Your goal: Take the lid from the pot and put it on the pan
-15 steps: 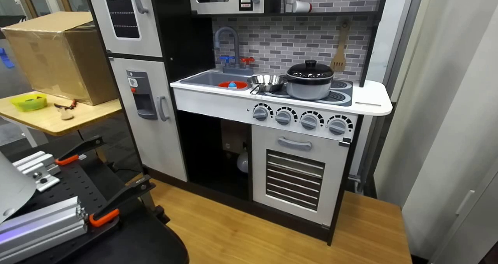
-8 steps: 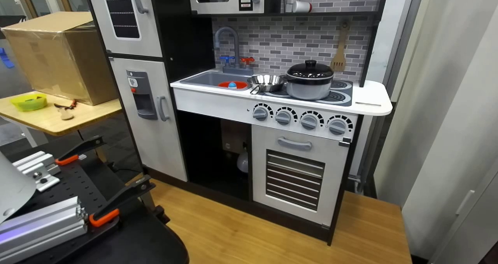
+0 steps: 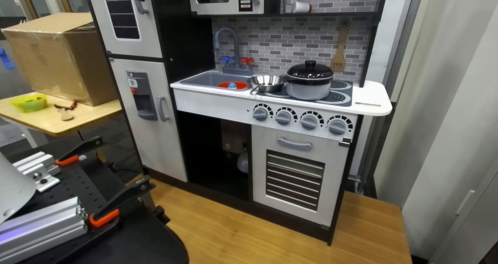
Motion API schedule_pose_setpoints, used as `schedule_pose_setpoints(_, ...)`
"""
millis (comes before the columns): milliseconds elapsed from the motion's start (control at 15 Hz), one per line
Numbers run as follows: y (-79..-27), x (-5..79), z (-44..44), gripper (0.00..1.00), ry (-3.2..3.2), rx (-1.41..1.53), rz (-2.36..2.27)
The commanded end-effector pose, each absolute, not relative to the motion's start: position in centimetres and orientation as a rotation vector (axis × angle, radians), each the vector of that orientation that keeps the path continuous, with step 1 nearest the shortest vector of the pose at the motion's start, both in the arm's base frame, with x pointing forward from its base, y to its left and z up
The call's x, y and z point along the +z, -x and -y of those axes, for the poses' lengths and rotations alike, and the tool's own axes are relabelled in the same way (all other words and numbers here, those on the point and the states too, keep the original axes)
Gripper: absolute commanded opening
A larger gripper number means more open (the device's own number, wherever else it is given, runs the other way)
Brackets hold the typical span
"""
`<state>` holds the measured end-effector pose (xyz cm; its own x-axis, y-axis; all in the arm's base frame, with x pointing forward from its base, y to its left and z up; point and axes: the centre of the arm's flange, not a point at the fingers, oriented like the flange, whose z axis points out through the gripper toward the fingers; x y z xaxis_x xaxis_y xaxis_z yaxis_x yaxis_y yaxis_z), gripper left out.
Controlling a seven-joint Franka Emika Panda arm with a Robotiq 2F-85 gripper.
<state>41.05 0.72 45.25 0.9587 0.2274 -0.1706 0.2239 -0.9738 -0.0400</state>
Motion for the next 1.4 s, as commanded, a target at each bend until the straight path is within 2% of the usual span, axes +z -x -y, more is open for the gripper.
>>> schedule_pose_setpoints(0, -46.3, 45.9, 2.8, 1.0, 3.13, 0.232, 0.295)
schedule_pose_setpoints(200, -48.2, 46.3, 6.3, 1.0, 3.116, 0.266, 0.179)
schedule_pose_setpoints(267, -46.6, 45.8, 5.4, 1.0, 3.136, 0.21, 0.201)
schedule_pose_setpoints(1333, -47.1, 45.4, 5.6, 1.0, 3.135, 0.211, 0.214)
